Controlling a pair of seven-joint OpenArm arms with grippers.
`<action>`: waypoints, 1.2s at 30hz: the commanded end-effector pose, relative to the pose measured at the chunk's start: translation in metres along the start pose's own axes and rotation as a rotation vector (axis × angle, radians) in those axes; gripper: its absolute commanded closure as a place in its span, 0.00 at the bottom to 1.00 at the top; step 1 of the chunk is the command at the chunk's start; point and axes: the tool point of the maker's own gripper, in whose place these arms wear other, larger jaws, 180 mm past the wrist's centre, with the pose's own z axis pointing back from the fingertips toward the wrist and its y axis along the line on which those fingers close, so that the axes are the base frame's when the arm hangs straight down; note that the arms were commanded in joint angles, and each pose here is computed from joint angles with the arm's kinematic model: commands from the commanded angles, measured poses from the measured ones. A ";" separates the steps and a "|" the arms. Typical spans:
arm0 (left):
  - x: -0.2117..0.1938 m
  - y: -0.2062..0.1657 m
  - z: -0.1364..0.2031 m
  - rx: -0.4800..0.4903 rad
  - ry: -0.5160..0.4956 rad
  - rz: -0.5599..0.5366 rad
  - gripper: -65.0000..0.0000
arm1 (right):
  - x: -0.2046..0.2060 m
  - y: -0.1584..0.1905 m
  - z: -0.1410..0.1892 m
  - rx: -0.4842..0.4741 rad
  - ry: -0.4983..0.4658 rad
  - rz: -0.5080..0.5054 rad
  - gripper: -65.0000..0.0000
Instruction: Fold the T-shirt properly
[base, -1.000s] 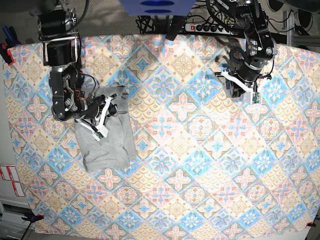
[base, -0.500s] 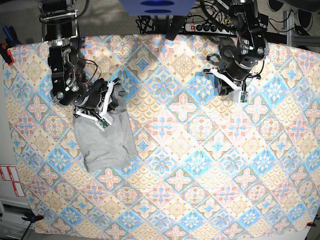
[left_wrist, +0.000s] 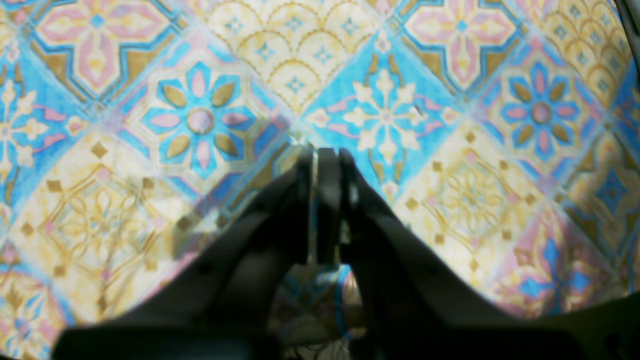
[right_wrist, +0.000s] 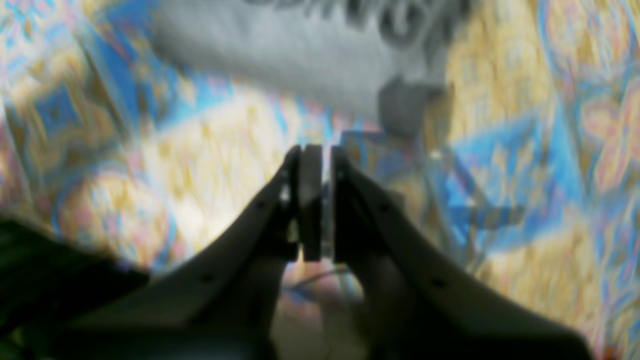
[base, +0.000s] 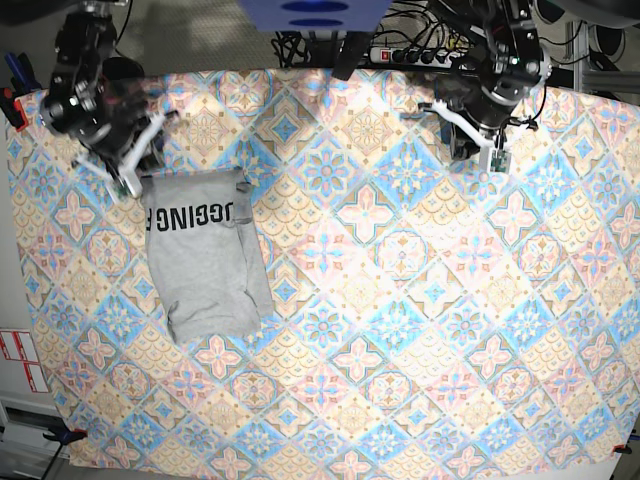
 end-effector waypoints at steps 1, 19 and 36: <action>0.002 -0.002 0.011 -0.004 -0.018 -0.009 1.00 | -0.012 -0.006 0.011 -0.023 0.015 -0.003 0.99; -0.160 0.032 0.108 0.103 0.424 0.043 1.00 | -0.222 0.019 0.099 -0.108 0.448 -0.354 1.00; -0.317 0.019 0.095 0.085 0.788 0.337 1.00 | -0.330 0.121 0.033 0.173 0.639 -0.649 1.00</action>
